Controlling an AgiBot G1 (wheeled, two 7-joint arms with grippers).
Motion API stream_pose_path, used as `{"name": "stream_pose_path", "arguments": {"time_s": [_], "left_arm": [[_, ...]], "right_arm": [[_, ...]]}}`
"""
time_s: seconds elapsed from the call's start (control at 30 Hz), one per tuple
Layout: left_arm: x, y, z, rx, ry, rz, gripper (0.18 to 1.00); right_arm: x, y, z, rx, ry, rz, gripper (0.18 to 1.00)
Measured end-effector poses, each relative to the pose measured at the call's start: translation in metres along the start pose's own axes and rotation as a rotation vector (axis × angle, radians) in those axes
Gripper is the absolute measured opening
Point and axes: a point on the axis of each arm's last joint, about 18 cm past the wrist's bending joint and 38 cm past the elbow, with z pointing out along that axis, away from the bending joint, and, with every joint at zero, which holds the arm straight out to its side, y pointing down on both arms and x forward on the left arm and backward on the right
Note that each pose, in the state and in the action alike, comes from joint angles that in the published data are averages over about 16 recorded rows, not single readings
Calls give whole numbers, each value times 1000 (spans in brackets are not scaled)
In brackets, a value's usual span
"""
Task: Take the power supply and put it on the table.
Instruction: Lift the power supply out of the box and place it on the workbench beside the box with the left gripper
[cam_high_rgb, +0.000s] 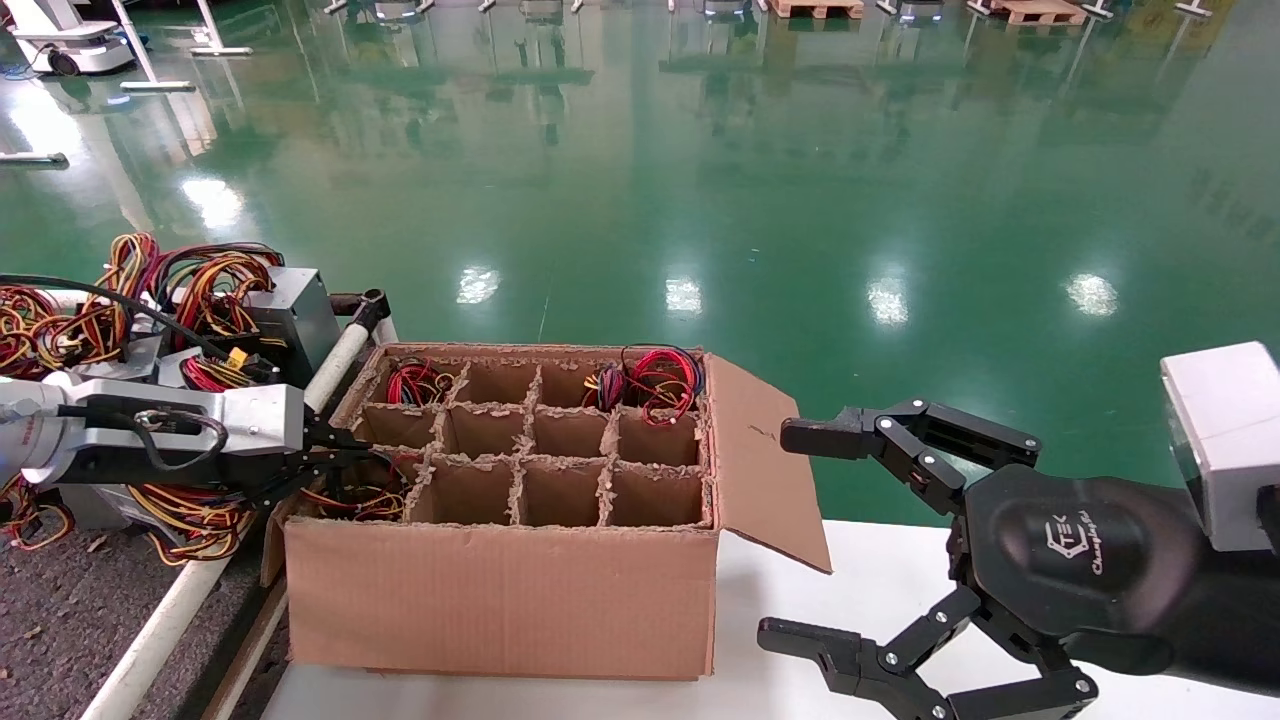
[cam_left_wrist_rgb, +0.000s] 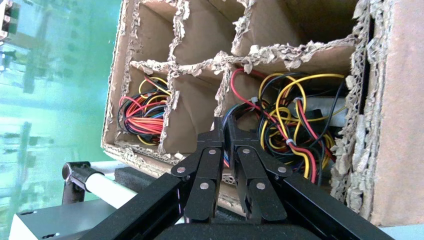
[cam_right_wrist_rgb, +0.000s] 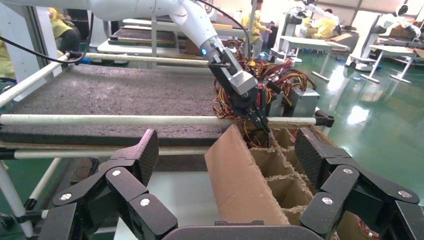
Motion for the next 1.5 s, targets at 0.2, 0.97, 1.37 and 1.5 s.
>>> {"name": "stream_pose_path", "arguments": {"time_s": [0.2,0.97,1.37,1.5], "left_arm": [[1,-1,-2,9,3,0,197],[-40,-15,-29,125,-210,-46,193],[-65,-33,-54,190,-290,-50,193],[-74,-39,-65,208,-317,-51,193]], "right_arm": [[0,0,0,0,0,0,997],[0,0,0,0,0,0,1000],[0,0,0,0,0,0,1000],[0,0,0,0,0,0,1000]]}}
